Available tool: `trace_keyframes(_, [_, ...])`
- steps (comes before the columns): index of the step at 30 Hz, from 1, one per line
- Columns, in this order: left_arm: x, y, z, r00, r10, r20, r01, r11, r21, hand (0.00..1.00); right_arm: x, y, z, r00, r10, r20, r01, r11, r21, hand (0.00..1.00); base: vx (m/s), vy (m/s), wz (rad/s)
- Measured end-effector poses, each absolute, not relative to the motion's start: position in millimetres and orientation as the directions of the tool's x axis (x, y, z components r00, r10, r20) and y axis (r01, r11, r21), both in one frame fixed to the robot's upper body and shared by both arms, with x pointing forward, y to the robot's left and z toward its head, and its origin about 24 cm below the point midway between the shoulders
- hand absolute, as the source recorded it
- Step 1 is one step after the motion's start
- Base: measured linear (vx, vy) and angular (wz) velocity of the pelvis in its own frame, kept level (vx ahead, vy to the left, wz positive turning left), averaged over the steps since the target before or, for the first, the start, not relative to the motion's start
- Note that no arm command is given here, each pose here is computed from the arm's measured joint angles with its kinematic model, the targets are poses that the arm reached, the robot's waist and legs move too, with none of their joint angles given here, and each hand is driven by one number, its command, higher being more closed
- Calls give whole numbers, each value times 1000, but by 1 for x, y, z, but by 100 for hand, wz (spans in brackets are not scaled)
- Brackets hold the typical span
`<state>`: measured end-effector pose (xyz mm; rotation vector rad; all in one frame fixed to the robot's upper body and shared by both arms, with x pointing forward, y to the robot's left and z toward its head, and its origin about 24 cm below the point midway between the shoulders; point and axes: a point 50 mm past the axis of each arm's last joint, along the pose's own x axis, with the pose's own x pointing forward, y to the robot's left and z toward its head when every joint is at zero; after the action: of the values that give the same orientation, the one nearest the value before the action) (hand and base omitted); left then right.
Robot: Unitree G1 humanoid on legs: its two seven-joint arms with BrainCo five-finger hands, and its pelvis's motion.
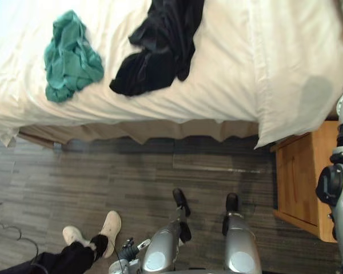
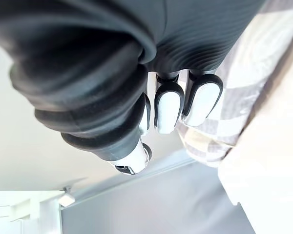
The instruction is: Tidy the bed and pick cloth on bed and put in laundry
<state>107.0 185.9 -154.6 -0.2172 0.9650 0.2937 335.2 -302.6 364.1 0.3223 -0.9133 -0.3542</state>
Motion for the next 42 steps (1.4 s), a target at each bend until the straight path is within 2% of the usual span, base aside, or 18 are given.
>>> trace_keyframes(4, [126,181,-149,585,126,-801,-316,945,-82,0,332,-297,383,524,-435,732,124,890,440,100,73,-78,29])
trace_keyframes(8, [158,168,-137,666,88,-741,-281,950,-139,0,342,-302,371,570,-460,681,157,874,459,100,-8,-65,19])
trace_keyframes(12, [202,125,-114,770,-26,-638,-185,948,-261,0,348,-314,342,614,-477,629,201,865,460,100,-73,-12,7])
trace_keyframes(16, [208,114,-110,783,-59,-620,-152,948,-281,0,351,-319,312,650,-481,588,200,855,478,100,-20,9,3])
trace_keyframes(17, [207,115,-111,778,-55,-626,-159,947,-280,0,352,-324,291,669,-507,544,222,834,505,100,-5,-7,-7])
trace_keyframes(19, [203,118,-115,762,-42,-646,-184,942,-279,0,356,-336,224,746,-569,346,330,767,550,100,1,-6,-2])
trace_keyframes(21, [198,122,-119,747,-20,-664,-223,934,-279,0,342,-336,116,803,-596,14,494,679,543,100,24,-18,-3])
trace_keyframes(22, [196,125,-121,737,-5,-675,-248,928,-278,0,321,-327,52,791,-579,-198,587,626,513,100,55,-39,-9])
trace_keyframes(23, [195,126,-121,733,0,-681,-258,925,-278,0,305,-317,17,769,-558,-312,633,598,491,100,71,-46,-12])
trace_keyframes(24, [193,127,-123,723,5,-691,-264,926,-270,0,268,-295,-41,702,-510,-497,711,542,448,0,84,-51,-12])
trace_keyframes(25, [188,130,-126,711,17,-703,-275,927,-256,0,230,-274,-82,622,-466,-629,775,481,409,0,110,-57,-15])
trace_keyframes(27, [187,131,-127,705,24,-709,-272,932,-239,0,195,-278,-101,548,-490,-678,825,451,341,0,83,-28,-30])
trace_keyframes(29, [188,133,-126,708,28,-706,-264,937,-228,0,163,-277,-116,486,-503,-715,854,449,265,0,88,-27,-33])
trace_keyframes(33, [175,140,-134,666,46,-745,-272,944,-186,0,113,-236,-145,414,-415,-810,849,498,179,0,111,-78,-12])
trace_keyframes(35, [168,141,-138,646,43,-762,-250,955,-159,0,100,-215,-154,395,-355,-847,821,550,153,0,148,-97,-5])
trace_keyframes(39, [154,148,-146,585,48,-810,-187,979,-76,0,96,-216,-155,408,-334,-850,732,676,86,0,117,-71,-14])
trace_keyframes(42, [141,160,-152,538,91,-838,-185,983,-13,0,96,-214,-157,408,-314,-857,686,725,60,0,60,-56,-35])
